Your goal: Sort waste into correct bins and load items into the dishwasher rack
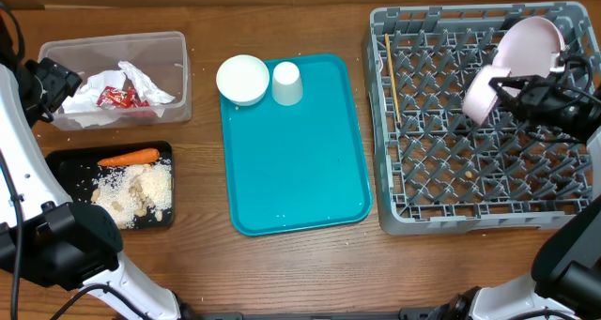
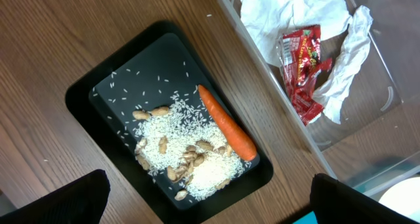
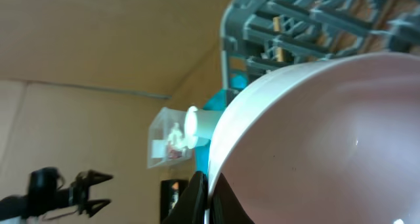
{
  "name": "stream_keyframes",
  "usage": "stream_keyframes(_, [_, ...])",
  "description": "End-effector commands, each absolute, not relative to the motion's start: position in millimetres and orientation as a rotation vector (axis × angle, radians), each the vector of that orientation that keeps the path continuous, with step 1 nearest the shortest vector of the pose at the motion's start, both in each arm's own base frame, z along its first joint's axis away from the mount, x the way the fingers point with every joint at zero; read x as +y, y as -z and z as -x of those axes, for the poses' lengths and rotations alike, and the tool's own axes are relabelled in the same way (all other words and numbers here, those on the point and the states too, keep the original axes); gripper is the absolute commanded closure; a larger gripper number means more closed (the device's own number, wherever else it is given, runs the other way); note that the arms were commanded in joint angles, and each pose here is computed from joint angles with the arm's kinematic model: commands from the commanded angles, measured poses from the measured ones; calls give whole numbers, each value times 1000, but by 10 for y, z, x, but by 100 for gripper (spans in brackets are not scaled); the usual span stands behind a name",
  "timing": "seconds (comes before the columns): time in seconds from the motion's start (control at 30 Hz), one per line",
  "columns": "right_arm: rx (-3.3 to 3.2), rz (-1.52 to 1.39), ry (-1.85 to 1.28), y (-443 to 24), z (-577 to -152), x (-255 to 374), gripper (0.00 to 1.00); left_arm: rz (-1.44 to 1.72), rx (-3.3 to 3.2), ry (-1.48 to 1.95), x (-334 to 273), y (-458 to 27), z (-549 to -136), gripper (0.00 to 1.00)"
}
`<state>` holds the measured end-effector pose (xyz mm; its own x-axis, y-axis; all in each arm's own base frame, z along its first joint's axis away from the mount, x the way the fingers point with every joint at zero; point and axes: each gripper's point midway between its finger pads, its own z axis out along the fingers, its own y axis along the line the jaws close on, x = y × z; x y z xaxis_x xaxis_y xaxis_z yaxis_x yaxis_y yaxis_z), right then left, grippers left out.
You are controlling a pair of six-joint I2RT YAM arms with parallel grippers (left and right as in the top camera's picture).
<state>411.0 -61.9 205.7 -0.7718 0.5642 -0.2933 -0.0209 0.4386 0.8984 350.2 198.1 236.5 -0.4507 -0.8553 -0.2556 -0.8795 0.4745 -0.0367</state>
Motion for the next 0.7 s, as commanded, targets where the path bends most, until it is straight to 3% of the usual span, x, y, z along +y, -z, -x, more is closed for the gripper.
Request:
stream_keyframes(0.0, [2094,-426,-1406,-2113,-4104,-555,96,1475,2495,-171,1984,-2354,-3508,0])
stream_keyframes(0.33, [2205,-537,-1316,-1762,-4135,-607,96,1475,2495,-171,1984,-2354,-3508,0])
stream_keyframes(0.67, [2169,-482,-1359,-1844,-4149,-557,96,1475,2495,-171,1984,-2354,-3508,0])
